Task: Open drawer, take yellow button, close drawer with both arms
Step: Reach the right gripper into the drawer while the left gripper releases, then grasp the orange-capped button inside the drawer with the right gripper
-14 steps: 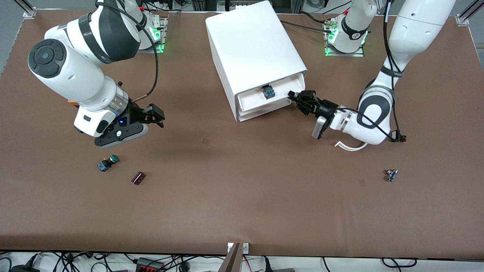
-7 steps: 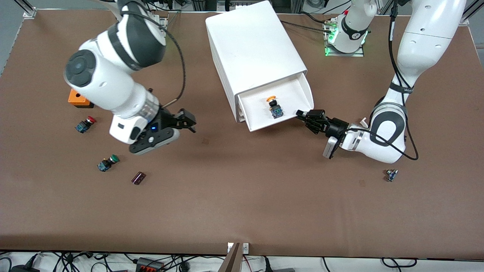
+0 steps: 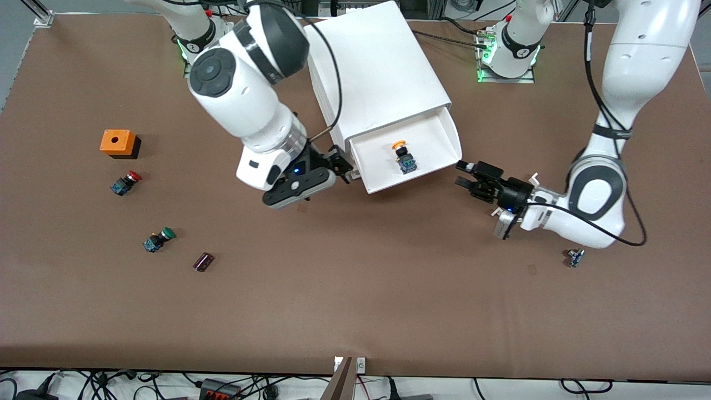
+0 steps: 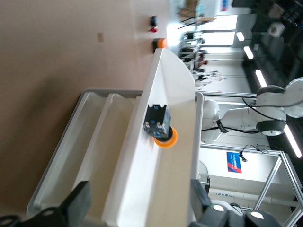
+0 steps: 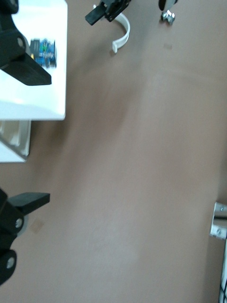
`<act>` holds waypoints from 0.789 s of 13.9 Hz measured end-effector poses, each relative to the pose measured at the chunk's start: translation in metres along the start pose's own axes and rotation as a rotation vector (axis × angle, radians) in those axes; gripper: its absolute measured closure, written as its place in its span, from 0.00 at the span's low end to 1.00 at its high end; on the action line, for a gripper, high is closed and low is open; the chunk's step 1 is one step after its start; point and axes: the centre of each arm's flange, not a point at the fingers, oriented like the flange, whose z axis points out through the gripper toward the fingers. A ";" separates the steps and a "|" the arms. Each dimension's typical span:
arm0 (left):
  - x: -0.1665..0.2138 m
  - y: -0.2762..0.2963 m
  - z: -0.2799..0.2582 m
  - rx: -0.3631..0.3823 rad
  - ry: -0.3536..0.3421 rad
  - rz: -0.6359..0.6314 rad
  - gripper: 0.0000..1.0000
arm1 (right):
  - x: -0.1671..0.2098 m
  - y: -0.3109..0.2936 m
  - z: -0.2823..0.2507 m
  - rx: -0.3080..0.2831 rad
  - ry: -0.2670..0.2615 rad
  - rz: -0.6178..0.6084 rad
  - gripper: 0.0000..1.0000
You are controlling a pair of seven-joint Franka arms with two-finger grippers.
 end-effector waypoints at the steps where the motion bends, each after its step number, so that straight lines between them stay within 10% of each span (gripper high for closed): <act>1: 0.000 0.022 -0.015 0.060 -0.027 -0.062 0.00 | -0.001 -0.014 0.002 0.009 0.016 0.001 0.02; 5: -0.009 0.104 -0.057 0.397 -0.069 -0.352 0.00 | -0.016 -0.065 0.041 0.029 0.051 0.016 0.13; 11: -0.022 0.148 -0.061 1.020 -0.098 -0.513 0.00 | -0.052 -0.134 0.100 -0.095 0.073 -0.030 0.20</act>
